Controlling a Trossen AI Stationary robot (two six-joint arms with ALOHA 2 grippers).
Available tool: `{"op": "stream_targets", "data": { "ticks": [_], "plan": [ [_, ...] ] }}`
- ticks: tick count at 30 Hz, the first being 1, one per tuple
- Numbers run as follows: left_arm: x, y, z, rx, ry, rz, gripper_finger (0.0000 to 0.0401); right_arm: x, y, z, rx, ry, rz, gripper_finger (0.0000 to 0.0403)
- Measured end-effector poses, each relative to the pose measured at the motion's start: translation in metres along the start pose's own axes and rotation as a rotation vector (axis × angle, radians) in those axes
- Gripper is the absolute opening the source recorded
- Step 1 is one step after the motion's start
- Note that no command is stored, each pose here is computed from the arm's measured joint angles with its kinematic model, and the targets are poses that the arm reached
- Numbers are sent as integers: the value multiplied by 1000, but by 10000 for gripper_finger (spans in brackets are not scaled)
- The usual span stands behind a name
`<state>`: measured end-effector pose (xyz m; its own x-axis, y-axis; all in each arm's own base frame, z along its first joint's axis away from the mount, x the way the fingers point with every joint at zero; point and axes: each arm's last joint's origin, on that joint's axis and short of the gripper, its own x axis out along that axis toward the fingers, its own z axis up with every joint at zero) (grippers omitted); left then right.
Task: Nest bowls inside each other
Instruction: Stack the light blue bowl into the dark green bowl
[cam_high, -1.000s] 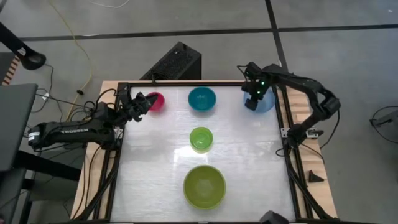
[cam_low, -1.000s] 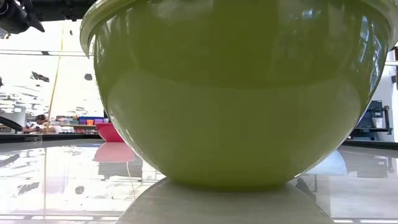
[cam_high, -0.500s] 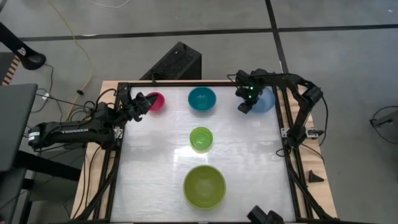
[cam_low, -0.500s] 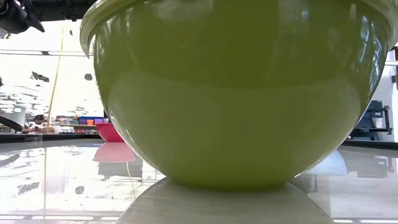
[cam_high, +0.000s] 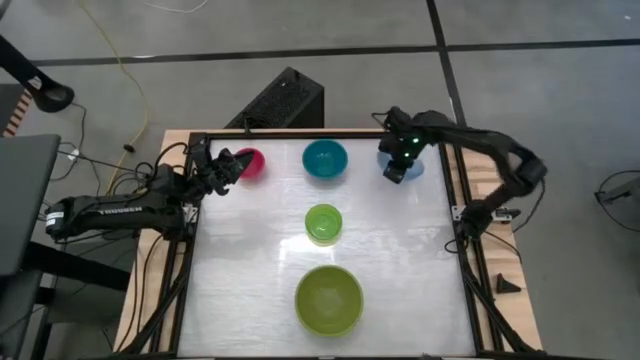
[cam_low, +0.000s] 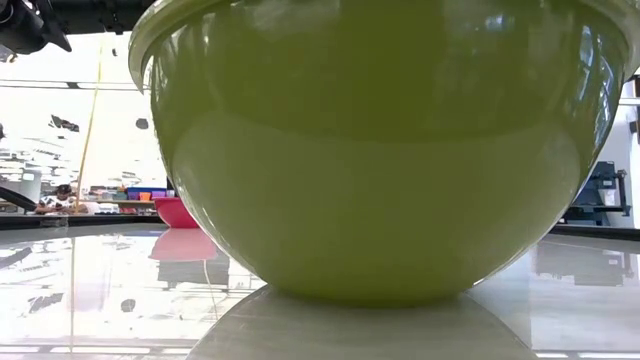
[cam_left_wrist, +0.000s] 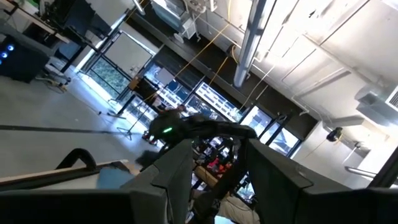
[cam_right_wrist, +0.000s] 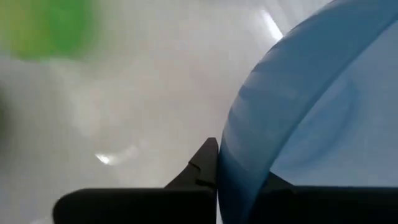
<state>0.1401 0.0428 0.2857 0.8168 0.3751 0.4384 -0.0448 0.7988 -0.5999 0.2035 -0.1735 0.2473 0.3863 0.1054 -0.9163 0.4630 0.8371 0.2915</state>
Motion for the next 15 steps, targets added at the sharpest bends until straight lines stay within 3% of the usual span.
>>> {"op": "stream_targets", "data": {
  "ticks": [11, 15],
  "plan": [
    [0, 2, -3, 5, 27, 20, 139, -115, 106, -64, -193, -536, 252, 34],
    [0, 3, -3, 7, 33, 26, 139, -144, 131, -90, -214, -749, 271, 34]
  ]
}}
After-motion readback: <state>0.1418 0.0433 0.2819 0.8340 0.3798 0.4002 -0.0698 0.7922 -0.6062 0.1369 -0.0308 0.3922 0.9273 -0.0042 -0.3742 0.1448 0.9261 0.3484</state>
